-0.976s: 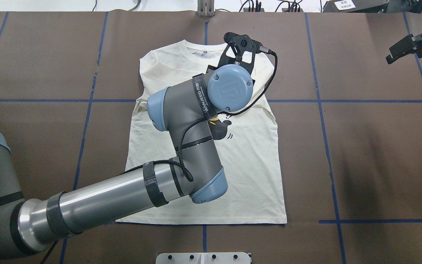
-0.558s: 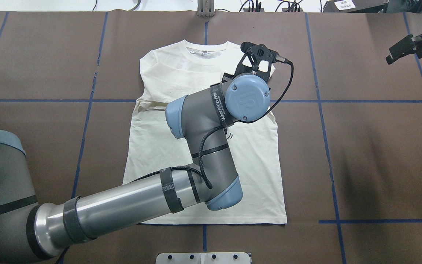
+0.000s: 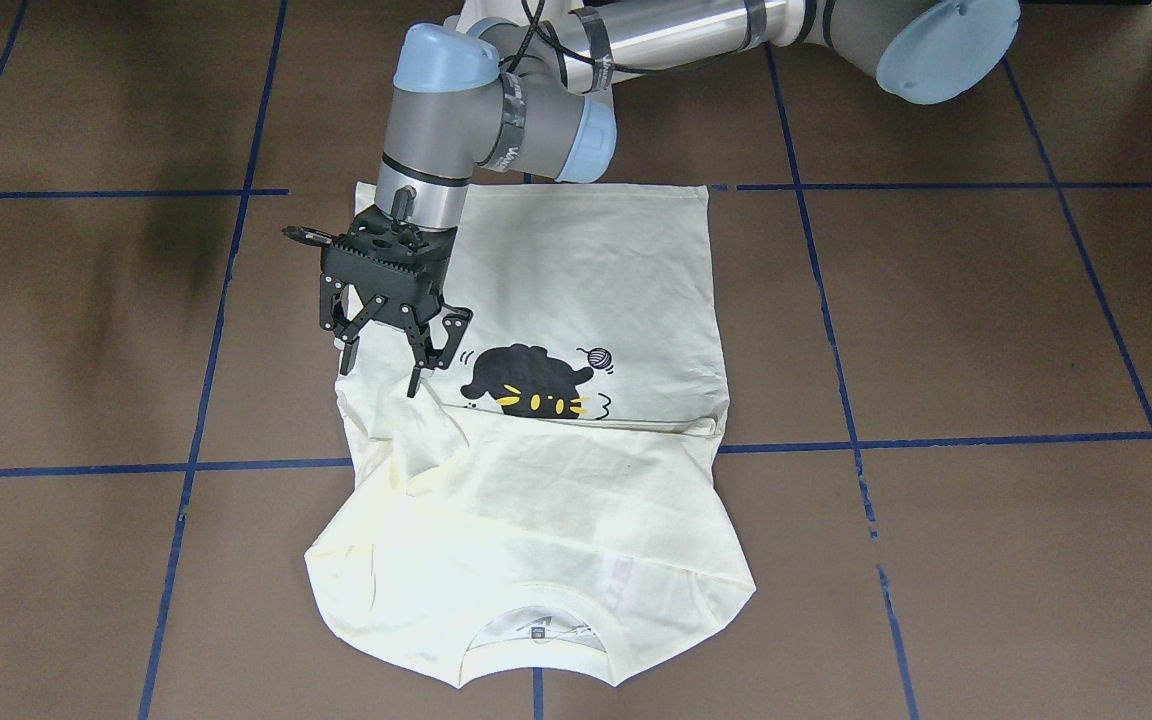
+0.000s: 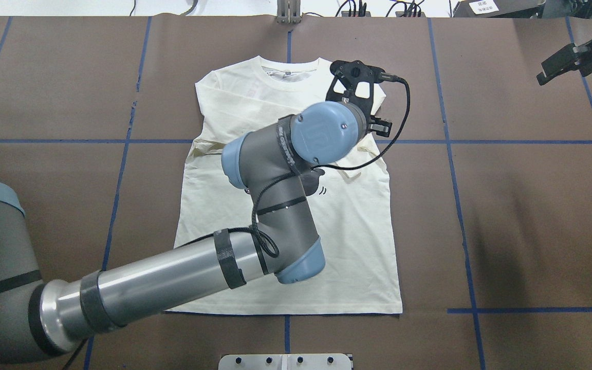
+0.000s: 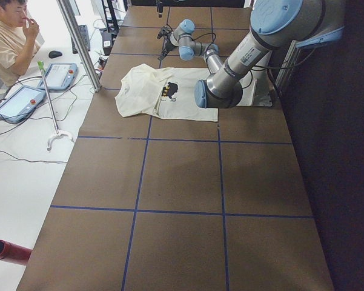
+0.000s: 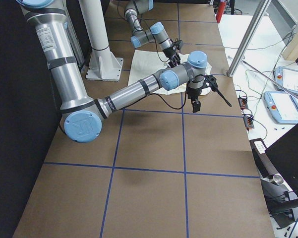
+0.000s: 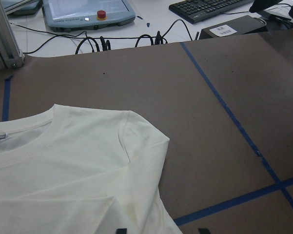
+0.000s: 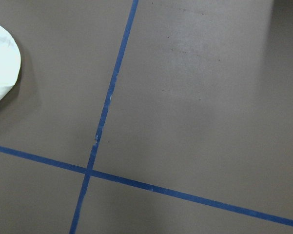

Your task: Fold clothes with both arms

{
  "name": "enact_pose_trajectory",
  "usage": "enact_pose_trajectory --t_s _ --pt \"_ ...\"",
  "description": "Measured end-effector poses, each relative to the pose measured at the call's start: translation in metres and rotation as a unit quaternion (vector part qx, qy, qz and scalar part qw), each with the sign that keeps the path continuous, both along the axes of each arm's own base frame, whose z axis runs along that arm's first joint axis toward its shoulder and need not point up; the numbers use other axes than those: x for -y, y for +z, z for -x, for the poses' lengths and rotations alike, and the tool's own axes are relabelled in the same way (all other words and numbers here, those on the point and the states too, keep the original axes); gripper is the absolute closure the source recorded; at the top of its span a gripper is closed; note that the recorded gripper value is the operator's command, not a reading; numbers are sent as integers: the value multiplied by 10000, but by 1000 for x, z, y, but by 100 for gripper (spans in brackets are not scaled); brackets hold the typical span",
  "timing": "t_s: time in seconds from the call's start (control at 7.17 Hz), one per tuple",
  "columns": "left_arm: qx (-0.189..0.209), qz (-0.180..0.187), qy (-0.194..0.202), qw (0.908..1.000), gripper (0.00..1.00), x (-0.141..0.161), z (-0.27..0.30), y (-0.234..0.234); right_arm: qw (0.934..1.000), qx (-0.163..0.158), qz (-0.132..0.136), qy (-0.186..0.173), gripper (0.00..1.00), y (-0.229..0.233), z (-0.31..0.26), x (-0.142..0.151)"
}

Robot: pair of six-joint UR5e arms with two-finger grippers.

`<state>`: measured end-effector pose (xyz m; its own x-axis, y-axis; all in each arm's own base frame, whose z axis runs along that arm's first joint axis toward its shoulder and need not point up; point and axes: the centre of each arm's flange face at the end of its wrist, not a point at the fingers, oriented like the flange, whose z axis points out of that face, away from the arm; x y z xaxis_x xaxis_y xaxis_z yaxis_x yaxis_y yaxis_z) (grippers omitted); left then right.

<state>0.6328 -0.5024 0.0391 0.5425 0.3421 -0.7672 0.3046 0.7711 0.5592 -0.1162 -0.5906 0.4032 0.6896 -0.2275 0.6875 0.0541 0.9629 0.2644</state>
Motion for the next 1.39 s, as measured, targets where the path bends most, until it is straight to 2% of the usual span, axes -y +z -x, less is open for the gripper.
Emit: enact_pose_trajectory --t_s 0.14,0.28,0.42,0.56,0.7,0.98,1.26,1.39 --pt "166 45 286 9994 0 29 26 13 9999 44 -92 -13 1 -14 6 5" --pt "479 66 507 9975 0 57 57 29 9994 119 -304 -89 1 -32 20 9" --pt "901 12 704 9934 0 83 97 49 9979 221 -584 -166 1 -53 43 12" --pt "1308 -129 863 9876 0 107 144 74 9969 276 -729 -141 1 -76 74 13" --pt "1648 -329 999 9807 0 129 200 109 9967 208 -789 -27 3 -99 117 10" --pt "2151 -721 1305 9652 0 166 314 180 9969 -34 -742 271 13 -150 203 0" --pt "2402 -959 1520 9539 0 184 386 227 9956 -407 -659 518 22 -191 286 -12" --pt "2411 -996 1591 9522 0 186 403 237 9938 -619 -707 591 27 -203 327 -17"
